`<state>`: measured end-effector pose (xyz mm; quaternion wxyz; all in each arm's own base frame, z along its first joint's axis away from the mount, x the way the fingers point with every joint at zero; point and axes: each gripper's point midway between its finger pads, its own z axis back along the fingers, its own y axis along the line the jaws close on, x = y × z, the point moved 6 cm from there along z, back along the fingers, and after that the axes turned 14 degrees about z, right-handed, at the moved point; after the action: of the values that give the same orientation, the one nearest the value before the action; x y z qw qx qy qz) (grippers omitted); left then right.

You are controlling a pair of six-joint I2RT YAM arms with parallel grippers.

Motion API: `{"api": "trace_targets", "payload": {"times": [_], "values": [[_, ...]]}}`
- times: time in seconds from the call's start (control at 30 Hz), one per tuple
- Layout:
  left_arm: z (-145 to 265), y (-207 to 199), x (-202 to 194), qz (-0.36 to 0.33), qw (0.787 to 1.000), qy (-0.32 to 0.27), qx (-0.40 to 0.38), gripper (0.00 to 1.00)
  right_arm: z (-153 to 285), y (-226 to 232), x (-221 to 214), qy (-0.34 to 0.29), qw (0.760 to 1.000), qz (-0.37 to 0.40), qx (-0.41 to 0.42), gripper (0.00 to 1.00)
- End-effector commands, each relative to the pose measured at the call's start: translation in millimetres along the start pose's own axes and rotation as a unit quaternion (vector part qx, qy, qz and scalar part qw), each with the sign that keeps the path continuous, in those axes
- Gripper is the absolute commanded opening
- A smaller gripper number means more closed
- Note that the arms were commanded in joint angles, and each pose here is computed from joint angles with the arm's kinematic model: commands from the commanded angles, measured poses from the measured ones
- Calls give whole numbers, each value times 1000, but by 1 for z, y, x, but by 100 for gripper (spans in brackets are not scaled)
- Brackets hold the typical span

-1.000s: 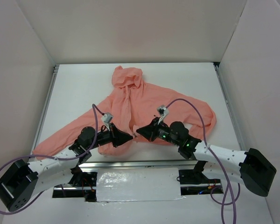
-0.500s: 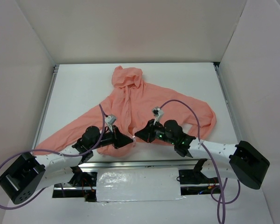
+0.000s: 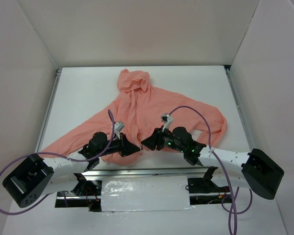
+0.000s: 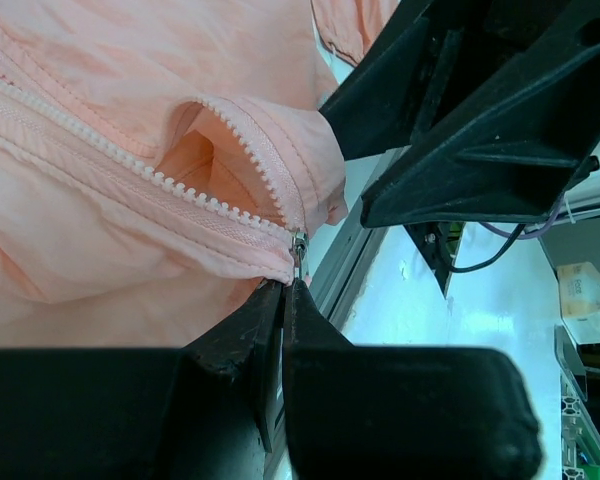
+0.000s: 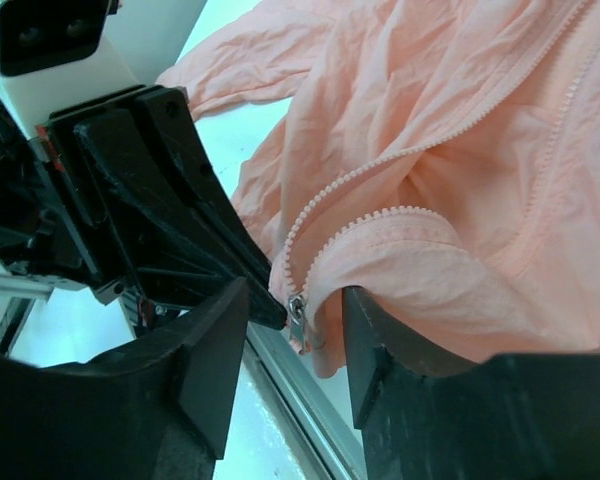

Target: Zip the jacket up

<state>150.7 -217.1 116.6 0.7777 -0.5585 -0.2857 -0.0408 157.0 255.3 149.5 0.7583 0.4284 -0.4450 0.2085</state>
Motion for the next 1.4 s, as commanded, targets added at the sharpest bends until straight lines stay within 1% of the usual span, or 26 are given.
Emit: {"api": "trace_targets", "payload": {"times": [0.0, 0.13, 0.17, 0.27, 0.3, 0.33, 0.47, 0.57, 0.63, 0.73, 0.83, 0.87, 0.93, 1.0, 1.13, 1.2, 1.27, 1.37], "values": [[-3, -13, 7, -18, 999, -9, -38, 0, 0, 0, 11, -17, 1000, 3, -18, 51], [-5, -12, 5, -14, 999, 0, -40, 0, -2, -1, 18, -18, 999, 9, -32, 59], [-5, -12, 5, -15, 999, 2, -42, 0, -1, 0, 20, -21, 999, 9, -32, 66], [-7, -11, 5, -15, 999, 6, -42, 0, 2, 0, 26, -31, 999, 9, -44, 71], [-7, -11, 5, -15, 999, 7, -42, 0, 4, -1, 26, -32, 998, 9, -49, 98], [-8, -12, 5, -16, 999, 8, -44, 0, 7, 0, 29, -39, 998, 11, -50, 98], [-10, -13, 5, -17, 999, 13, -49, 0, 12, 0, 28, -32, 998, 10, -53, 99], [-10, -14, 5, -20, 998, 15, -49, 0, 18, 6, 22, -28, 999, 6, -38, 100], [-10, -13, 5, -20, 999, 16, -45, 0, 23, 15, 15, -18, 1000, 5, -22, 99], [-10, -14, 5, -23, 999, 15, -43, 0, 30, 17, 2, -5, 1000, -2, -24, 98], [-10, -15, 6, -23, 999, 14, -43, 0, 37, 23, -13, 7, 1000, -16, 7, 95], [-10, -15, 6, -25, 999, 16, -43, 0, 39, 28, -15, 6, 1000, -16, 23, 93], [-11, -15, 6, -25, 999, 17, -44, 0, 42, 30, -23, 6, 999, -17, 42, 92], [-12, -15, 6, -26, 999, 17, -44, 0, 44, 30, -35, 13, 999, -14, 50, 90], [-13, -18, 7, -27, 998, 22, -49, 0, 39, 31, -43, 13, 997, 7, 76, 87], [-15, -18, 7, -26, 998, 25, -48, 0, 32, 27, -50, 30, 997, 15, 72, 86], [-15, -18, 6, -27, 998, 26, -48, 0, 27, 27, -53, 33, 996, 19, 77, 86], [-15, -18, 6, -27, 998, 26, -47, 0, 21, 28, -51, 24, 996, 24, 80, 86]]}}
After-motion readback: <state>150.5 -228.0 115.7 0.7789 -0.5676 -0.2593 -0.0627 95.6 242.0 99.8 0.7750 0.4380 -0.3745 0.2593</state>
